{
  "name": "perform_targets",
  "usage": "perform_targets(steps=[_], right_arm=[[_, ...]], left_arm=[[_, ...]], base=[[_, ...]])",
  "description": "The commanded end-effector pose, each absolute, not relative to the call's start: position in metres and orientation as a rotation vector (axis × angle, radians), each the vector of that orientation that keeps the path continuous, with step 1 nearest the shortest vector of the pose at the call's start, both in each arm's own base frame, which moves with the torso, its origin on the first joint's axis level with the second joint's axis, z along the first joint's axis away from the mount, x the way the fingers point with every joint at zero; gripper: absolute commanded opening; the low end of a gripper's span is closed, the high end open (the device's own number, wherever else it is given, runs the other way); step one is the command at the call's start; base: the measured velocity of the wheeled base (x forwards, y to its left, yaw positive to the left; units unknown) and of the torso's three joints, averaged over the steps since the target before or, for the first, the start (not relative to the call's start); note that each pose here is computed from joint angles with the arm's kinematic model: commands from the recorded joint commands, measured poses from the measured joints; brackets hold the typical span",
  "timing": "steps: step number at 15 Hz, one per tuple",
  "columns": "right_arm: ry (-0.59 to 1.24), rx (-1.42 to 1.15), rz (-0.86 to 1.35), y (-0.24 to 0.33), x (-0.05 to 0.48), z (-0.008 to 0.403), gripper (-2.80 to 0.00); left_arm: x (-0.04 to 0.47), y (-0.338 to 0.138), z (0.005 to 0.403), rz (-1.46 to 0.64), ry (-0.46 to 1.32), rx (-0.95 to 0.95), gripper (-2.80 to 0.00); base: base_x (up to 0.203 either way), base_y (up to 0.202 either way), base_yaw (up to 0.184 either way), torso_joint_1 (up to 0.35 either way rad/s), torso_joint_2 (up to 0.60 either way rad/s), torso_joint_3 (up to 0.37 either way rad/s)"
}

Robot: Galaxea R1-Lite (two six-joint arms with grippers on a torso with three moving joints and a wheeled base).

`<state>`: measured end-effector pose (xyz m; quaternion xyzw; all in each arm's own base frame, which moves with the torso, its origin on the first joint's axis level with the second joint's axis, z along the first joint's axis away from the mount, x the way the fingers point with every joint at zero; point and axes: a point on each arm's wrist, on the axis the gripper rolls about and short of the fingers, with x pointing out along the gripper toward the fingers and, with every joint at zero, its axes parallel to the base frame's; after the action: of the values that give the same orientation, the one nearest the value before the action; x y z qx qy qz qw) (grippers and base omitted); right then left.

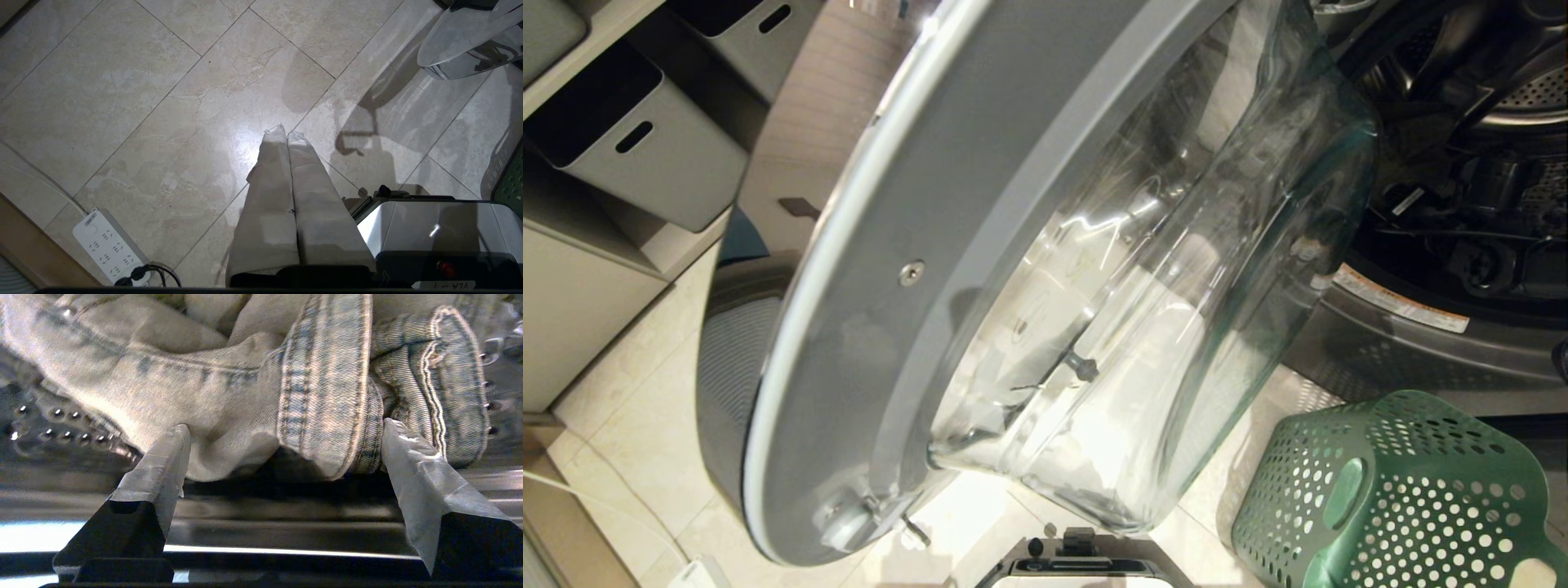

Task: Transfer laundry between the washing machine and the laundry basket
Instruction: Pick a cloth and place it into the basket

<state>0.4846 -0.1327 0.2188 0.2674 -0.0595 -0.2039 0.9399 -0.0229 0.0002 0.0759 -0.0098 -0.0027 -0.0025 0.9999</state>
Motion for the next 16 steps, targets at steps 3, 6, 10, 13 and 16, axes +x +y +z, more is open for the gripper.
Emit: perform_targets(steps=[3, 6, 10, 13, 16], right_arm=[[-0.122, 0.548, -0.411, -0.131, 0.485, 0.219, -2.8], [-0.123, 0.548, -0.398, -0.13, 0.484, 0.222, -2.8], [-0.14, 0.546, -0.393, -0.129, 0.48, 0.231, -2.8], [-0.169, 0.543, -0.383, -0.126, 0.472, 0.248, -2.8], [-0.195, 0.542, -0.38, -0.124, 0.462, 0.264, -2.8]], left_arm=[[-0.023, 0.0, 0.076, -0.005, -0.003, -0.02, -2.8], [-0.023, 0.0, 0.076, -0.005, -0.003, -0.02, -2.8], [-0.023, 0.0, 0.076, -0.005, -0.003, -0.02, -2.8], [-0.023, 0.0, 0.076, -0.005, -0.003, -0.02, -2.8], [-0.023, 0.0, 0.076, -0.005, -0.003, -0.02, -2.8]], base=[[0.0, 0.0, 0.0, 0.0, 0.0, 0.0], [0.0, 0.0, 0.0, 0.0, 0.0, 0.0], [0.0, 0.0, 0.0, 0.0, 0.0, 0.0], [0.0, 0.0, 0.0, 0.0, 0.0, 0.0], [0.0, 0.0, 0.0, 0.0, 0.0, 0.0]])
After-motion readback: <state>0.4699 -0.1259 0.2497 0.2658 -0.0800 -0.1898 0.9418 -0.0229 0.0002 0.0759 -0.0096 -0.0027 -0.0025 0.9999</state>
